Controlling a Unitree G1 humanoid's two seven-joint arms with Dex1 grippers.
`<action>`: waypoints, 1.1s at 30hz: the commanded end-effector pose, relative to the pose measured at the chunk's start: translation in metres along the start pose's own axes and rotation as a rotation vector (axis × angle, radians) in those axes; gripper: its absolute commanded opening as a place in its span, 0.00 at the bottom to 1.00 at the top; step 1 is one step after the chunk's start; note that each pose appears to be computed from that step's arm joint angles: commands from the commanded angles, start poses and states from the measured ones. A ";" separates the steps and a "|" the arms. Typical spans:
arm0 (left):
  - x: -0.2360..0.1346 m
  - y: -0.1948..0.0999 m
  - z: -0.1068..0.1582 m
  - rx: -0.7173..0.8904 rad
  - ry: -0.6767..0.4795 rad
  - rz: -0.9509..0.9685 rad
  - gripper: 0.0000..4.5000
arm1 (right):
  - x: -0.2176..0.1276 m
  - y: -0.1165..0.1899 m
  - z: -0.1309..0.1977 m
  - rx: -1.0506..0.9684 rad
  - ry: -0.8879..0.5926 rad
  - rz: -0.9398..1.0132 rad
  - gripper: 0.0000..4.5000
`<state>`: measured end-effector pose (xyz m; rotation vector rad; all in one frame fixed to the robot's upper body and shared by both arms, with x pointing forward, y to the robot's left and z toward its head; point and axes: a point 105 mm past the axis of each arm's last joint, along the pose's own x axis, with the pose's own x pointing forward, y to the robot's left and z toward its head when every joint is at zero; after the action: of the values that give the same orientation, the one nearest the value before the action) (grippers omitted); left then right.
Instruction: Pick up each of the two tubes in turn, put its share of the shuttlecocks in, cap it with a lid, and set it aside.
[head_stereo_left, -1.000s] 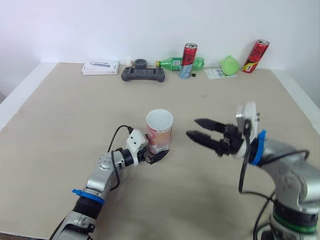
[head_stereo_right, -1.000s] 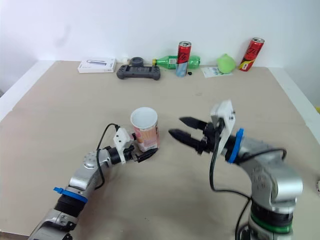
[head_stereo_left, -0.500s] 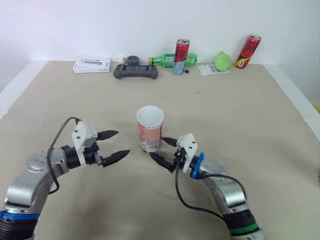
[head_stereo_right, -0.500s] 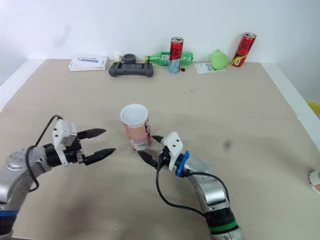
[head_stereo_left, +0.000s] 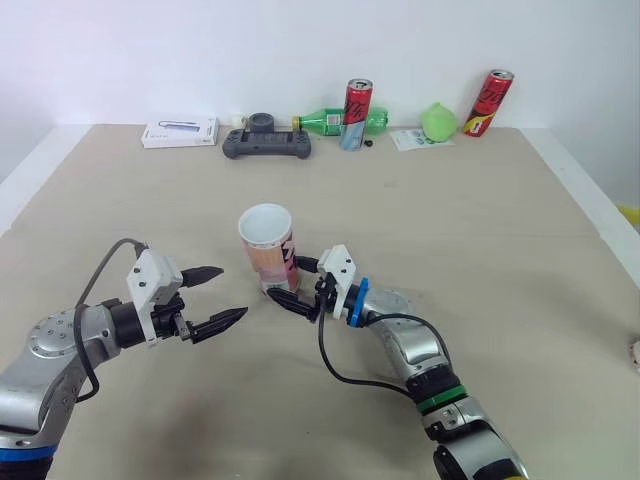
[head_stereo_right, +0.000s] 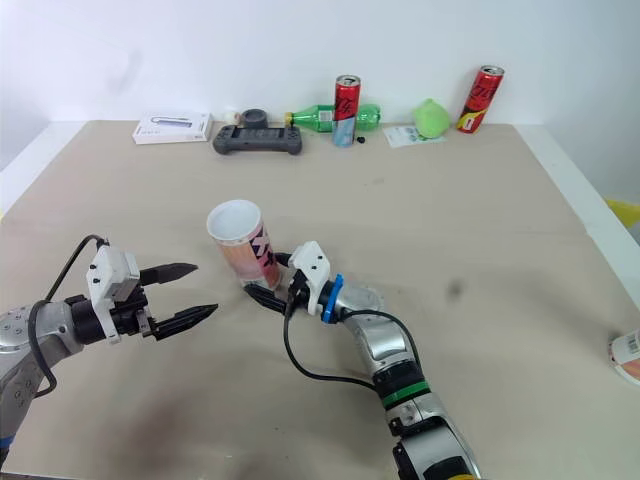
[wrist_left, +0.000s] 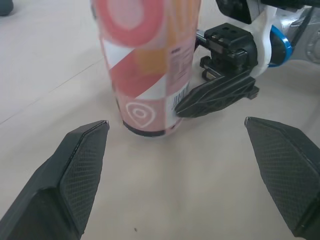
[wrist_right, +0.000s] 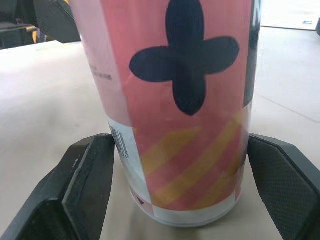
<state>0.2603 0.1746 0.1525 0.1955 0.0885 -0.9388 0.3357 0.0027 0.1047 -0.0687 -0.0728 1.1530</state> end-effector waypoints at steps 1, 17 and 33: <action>-0.003 0.000 0.011 0.044 -0.032 0.020 1.00 | 0.009 0.004 0.011 -0.026 -0.043 0.041 0.82; 0.108 -0.001 0.076 0.141 -0.278 -0.184 1.00 | -0.141 -0.080 0.044 -0.054 -0.187 -0.858 0.62; 0.168 -0.057 0.116 0.185 -0.412 -0.458 1.00 | -0.348 -0.135 0.032 -0.065 -0.184 -1.827 0.62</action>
<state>0.3179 -0.0144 0.2209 0.1321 -0.2940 -1.4186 0.3175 -0.3627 0.1198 0.0652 -0.1765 -0.6504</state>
